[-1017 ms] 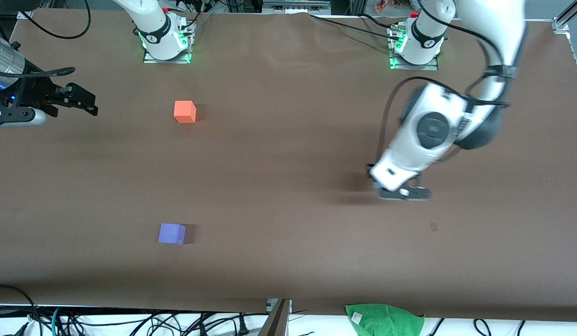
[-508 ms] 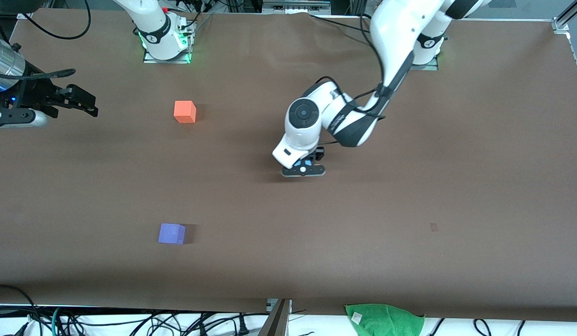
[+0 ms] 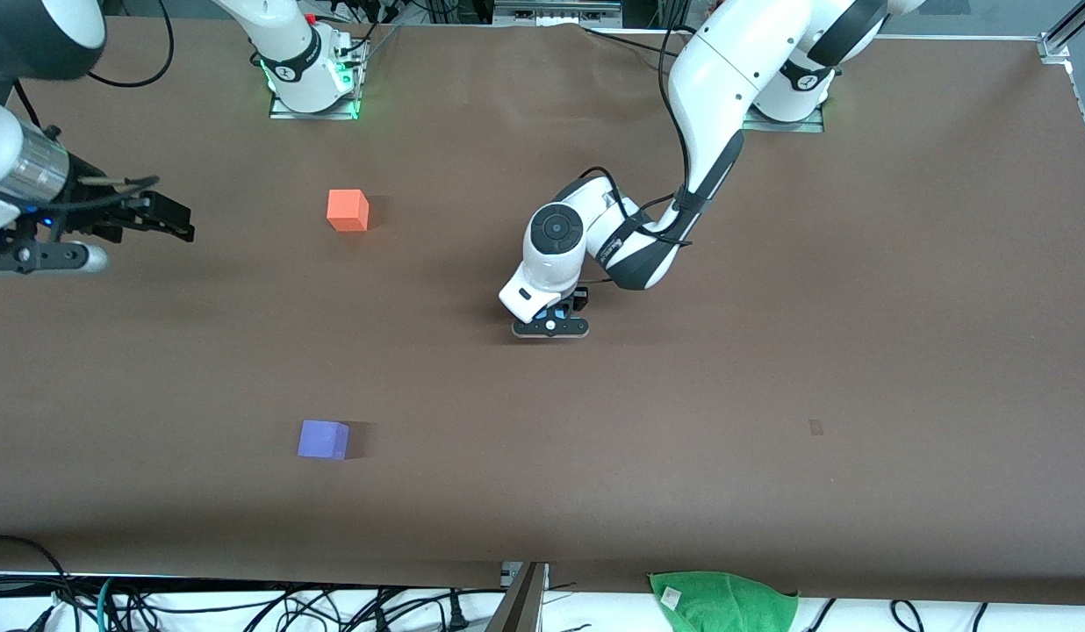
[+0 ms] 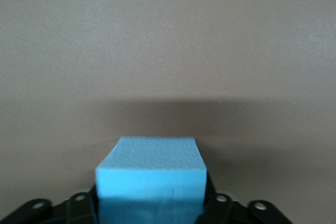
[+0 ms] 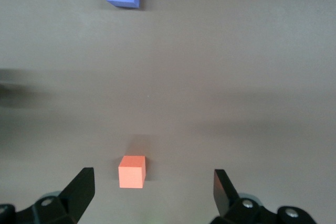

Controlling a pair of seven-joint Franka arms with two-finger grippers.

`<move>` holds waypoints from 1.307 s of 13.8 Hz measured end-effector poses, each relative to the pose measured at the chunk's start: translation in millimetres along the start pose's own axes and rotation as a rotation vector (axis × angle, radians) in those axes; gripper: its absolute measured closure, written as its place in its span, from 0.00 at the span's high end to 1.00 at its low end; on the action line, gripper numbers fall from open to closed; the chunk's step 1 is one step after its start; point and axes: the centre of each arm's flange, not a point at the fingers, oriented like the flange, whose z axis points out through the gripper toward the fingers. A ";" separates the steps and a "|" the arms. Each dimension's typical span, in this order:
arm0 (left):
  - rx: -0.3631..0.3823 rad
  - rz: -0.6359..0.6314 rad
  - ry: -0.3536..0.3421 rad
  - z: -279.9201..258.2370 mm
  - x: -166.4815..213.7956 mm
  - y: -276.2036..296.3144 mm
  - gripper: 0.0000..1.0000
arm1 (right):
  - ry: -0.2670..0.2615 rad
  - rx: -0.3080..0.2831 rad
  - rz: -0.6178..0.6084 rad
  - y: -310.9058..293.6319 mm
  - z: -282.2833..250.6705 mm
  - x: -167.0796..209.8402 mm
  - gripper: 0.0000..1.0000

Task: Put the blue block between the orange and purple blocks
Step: 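Set the blue cube down with the left gripper while the right gripper reaches over, then grasp the blue cube with the right gripper while the left gripper withdraws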

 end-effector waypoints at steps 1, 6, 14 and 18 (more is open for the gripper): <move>-0.005 0.000 0.005 -3.0 1.7 1.2 0.83 | -0.021 -0.010 -0.002 -0.6 12.3 6.6 1.00; 0.009 -0.004 0.014 -56.7 9.8 4.6 1.00 | -0.111 -0.001 -0.009 -6.1 69.8 34.1 1.00; 0.125 -0.011 0.012 -298.1 65.4 -146.9 1.00 | -0.021 0.133 -0.070 -137.1 127.0 65.0 1.00; 0.134 -0.114 0.028 -368.2 88.6 -253.1 1.00 | 0.071 0.177 -0.009 -273.1 181.7 58.8 1.00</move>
